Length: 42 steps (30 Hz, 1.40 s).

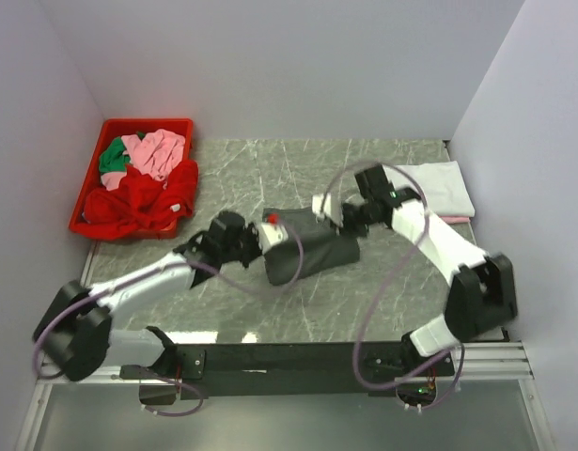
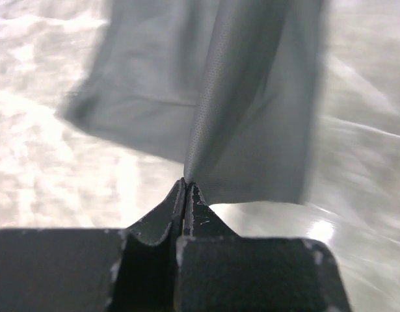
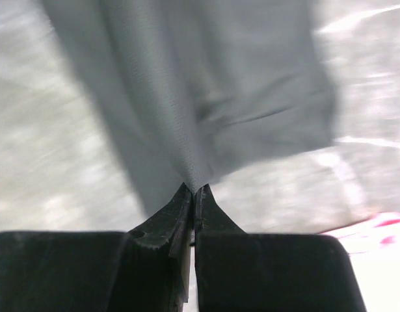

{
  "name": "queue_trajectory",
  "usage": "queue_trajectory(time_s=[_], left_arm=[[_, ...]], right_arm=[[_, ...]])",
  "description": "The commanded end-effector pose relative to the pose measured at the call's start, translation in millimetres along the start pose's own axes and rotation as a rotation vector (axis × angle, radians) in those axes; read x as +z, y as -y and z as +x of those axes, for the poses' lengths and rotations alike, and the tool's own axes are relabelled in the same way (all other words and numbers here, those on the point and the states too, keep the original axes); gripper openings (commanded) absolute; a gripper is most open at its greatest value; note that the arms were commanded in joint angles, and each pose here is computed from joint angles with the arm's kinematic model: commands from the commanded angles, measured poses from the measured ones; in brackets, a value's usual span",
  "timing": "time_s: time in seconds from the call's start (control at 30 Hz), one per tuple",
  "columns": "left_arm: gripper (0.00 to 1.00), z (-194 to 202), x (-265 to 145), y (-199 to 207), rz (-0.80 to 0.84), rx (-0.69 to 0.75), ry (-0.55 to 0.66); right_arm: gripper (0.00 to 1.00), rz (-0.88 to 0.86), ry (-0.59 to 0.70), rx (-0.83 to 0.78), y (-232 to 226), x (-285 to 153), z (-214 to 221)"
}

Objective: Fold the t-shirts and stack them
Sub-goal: Fold the tshirt

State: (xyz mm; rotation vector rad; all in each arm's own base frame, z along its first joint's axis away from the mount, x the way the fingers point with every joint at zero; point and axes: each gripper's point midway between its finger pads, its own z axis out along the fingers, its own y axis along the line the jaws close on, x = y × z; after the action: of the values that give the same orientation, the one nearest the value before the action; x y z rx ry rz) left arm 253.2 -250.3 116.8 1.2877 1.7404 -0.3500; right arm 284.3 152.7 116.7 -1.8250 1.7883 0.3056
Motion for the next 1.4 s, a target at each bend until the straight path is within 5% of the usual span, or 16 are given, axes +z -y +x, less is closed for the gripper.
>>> queue_trajectory(time_s=[0.0,0.2,0.43,0.97,1.1,1.2,1.3,1.33,1.37], left_arm=[[0.0,-25.7,25.9,-57.9,-0.031,0.079,0.094],[0.0,-21.3,65.6,-126.6,-0.111,0.057,0.09],[0.0,-19.8,76.2,-175.1,-0.236,0.021,0.13],[0.0,10.2,108.2,-172.6,-0.13,-0.067,0.044],[0.0,11.0,101.6,-182.3,-0.195,-0.103,0.031],[0.0,9.1,97.3,-181.3,-0.2,-0.131,0.031],[0.01,16.0,98.7,-178.7,-0.192,-0.181,-0.007],[0.03,18.6,97.9,-184.4,-0.223,-0.226,-0.035],[0.21,20.6,96.9,-190.7,-0.258,-0.252,-0.053]], right_arm=[[0.0,0.093,0.012,0.09,66.6,10.4,-11.8],[0.0,0.181,0.006,0.203,146.8,41.5,-21.1],[0.0,0.297,0.026,0.274,183.9,53.6,-19.4],[0.01,0.311,-0.005,0.363,206.1,86.2,-5.7],[0.18,0.353,0.009,0.38,214.2,87.4,-10.9],[0.2,0.392,0.028,0.412,224.1,86.3,-14.7],[0.42,0.454,0.025,0.467,235.7,84.5,-13.0],[0.47,0.47,0.029,0.497,237.3,84.0,-13.5],[0.54,0.515,0.016,0.522,242.5,78.3,-9.3]])
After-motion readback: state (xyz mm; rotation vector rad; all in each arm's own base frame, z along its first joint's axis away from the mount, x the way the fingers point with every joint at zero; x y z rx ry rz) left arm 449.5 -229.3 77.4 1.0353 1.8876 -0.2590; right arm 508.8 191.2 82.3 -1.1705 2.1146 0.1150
